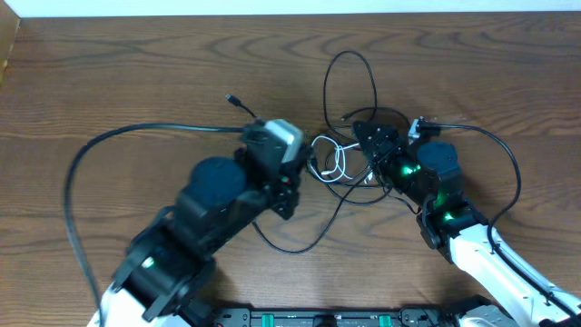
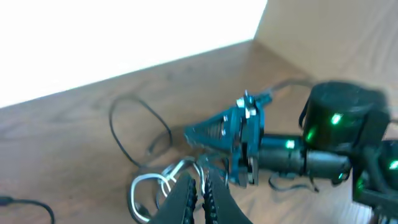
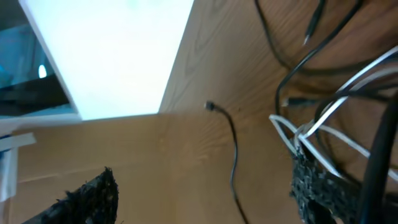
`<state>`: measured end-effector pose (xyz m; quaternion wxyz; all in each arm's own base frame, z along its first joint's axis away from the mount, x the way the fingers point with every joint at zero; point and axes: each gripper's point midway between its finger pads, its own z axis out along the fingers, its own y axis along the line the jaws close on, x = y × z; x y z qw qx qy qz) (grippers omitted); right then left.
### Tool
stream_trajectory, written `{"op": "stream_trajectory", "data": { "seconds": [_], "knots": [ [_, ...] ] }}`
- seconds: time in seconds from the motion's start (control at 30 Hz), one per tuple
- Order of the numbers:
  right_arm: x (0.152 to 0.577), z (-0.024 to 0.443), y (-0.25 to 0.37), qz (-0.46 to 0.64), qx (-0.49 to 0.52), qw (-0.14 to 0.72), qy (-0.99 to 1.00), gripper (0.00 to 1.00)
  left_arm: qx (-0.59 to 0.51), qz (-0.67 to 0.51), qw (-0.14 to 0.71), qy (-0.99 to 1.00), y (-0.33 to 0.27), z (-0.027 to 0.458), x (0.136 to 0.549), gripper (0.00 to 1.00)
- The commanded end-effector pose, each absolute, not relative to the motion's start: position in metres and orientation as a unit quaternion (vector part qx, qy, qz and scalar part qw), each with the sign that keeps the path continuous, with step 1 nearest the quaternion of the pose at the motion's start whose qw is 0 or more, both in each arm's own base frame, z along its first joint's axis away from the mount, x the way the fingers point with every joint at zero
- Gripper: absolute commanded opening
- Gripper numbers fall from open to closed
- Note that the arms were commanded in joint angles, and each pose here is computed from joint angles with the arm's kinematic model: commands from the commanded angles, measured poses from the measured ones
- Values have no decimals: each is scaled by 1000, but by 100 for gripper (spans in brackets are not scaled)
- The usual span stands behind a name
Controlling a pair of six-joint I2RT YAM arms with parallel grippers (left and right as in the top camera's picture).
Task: Untangle cables
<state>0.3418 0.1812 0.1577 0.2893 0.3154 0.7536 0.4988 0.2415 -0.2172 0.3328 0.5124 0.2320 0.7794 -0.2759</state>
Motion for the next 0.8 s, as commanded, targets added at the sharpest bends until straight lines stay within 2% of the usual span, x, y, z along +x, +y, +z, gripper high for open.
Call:
{"op": "stream_trajectory", "data": {
  "seconds": [0.0,0.07,0.1,0.17,0.33,0.37,0.43,0.5,0.77],
  "knots": [
    [349,158,171,478,318,322,753,79,212,-277,539,766,-202,359,239,8],
    [348,159,172,481,315,318,754,61,215,-269,519,783,-202,345,240,8],
    [347,159,174,483,313,315,755,44,216,-265,509,790,-203,339,240,8],
    [345,161,179,495,301,307,755,23,214,-262,492,802,-205,328,243,8],
    [345,168,182,499,276,320,756,5,211,-256,459,824,-213,305,251,8],
    [345,168,182,499,275,320,757,1,209,-248,429,843,-216,285,253,13],
    [345,168,182,500,274,319,757,1,222,-250,369,867,-230,251,248,25],
    [345,168,182,500,275,319,757,1,238,-257,341,872,-242,238,244,32],
    [349,174,174,520,290,309,742,1,269,-253,297,881,-265,209,234,45]
  ]
}}
